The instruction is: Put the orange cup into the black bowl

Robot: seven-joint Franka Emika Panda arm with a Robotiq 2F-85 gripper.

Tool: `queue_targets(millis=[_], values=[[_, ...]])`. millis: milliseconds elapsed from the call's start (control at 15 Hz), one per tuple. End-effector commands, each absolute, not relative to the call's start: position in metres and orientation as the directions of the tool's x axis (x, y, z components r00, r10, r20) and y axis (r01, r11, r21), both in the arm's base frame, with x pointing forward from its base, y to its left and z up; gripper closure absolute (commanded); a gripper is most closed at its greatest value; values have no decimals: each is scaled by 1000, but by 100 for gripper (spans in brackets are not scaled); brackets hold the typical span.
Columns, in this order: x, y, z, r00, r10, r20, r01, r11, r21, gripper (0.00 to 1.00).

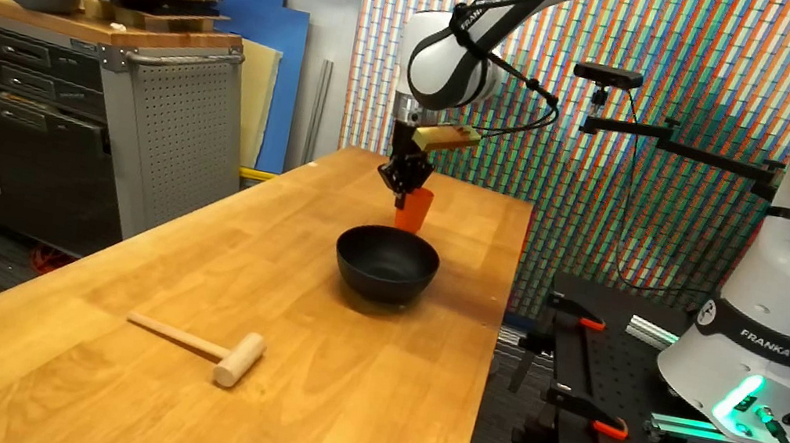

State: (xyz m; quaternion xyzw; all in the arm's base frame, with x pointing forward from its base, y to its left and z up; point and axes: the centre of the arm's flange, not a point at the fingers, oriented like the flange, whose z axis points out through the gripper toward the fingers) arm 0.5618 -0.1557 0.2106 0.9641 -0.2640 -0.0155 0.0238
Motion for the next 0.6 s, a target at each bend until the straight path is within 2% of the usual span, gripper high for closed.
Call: queue_targets(millis=[0, 533], values=[[559, -158, 242, 855, -518, 27, -519, -854, 44, 94], [526, -79, 288, 892, -448, 55, -450, -893, 30, 94]])
